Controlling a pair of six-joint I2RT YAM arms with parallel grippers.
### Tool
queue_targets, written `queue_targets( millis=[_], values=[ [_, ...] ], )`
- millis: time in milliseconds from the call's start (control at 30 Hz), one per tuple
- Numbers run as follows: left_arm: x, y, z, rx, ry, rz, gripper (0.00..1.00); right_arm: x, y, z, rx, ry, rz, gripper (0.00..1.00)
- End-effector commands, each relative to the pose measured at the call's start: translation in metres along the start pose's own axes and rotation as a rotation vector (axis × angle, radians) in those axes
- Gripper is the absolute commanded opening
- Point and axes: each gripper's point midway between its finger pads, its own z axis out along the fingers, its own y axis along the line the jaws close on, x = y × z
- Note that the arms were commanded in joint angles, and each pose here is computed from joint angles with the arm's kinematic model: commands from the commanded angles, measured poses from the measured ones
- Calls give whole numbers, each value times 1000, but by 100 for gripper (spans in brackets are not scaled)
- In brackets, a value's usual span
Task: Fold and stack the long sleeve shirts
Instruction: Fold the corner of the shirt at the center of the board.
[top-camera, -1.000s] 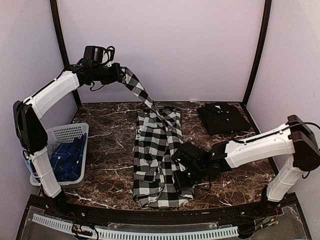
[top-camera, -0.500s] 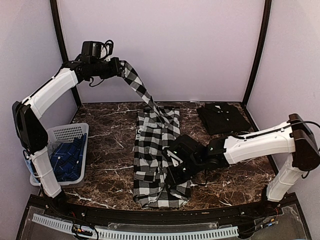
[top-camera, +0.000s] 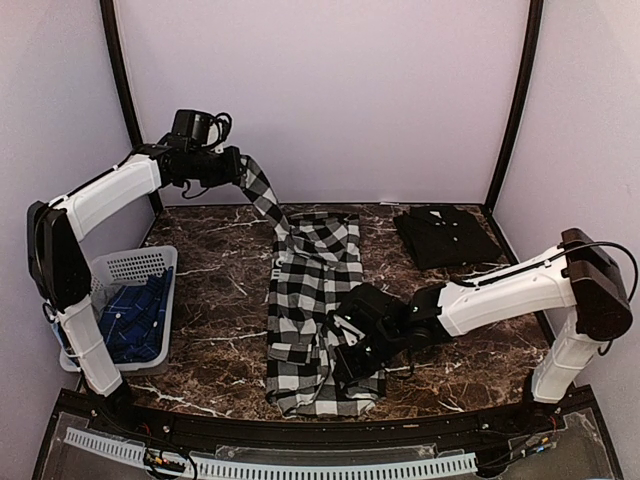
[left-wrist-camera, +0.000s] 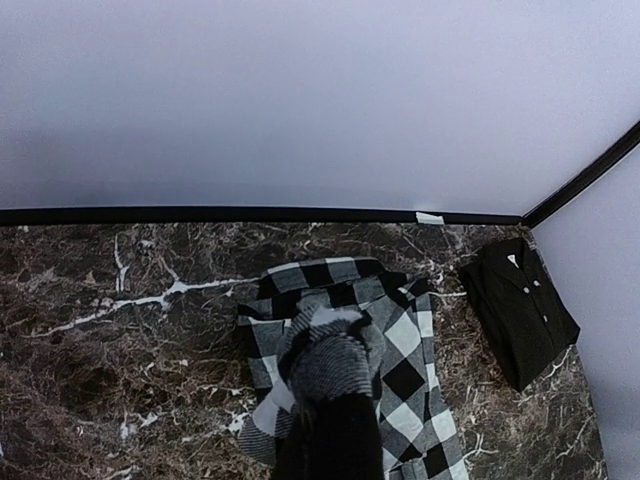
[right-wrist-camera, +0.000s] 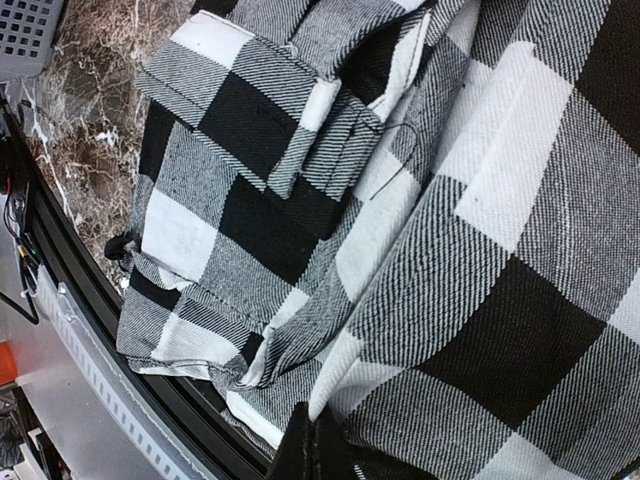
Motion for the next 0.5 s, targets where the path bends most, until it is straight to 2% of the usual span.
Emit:
queue_targets(
  millis=[0,167,400,467],
  values=[
    [-10,4,-27,-29,-56,-6,0,2,9,3,-35,-1,-15,0],
    [-13,7,-43,-43,-96,-13,0,4,7,5,-35,8,-14,0],
    [2,8,-42,-27,-66,-19,0,6,5,6,-28,12,-13,0],
    [10,10,-39,-24,-45,-25,0,4,6,2,-24,3,-14,9]
  ],
)
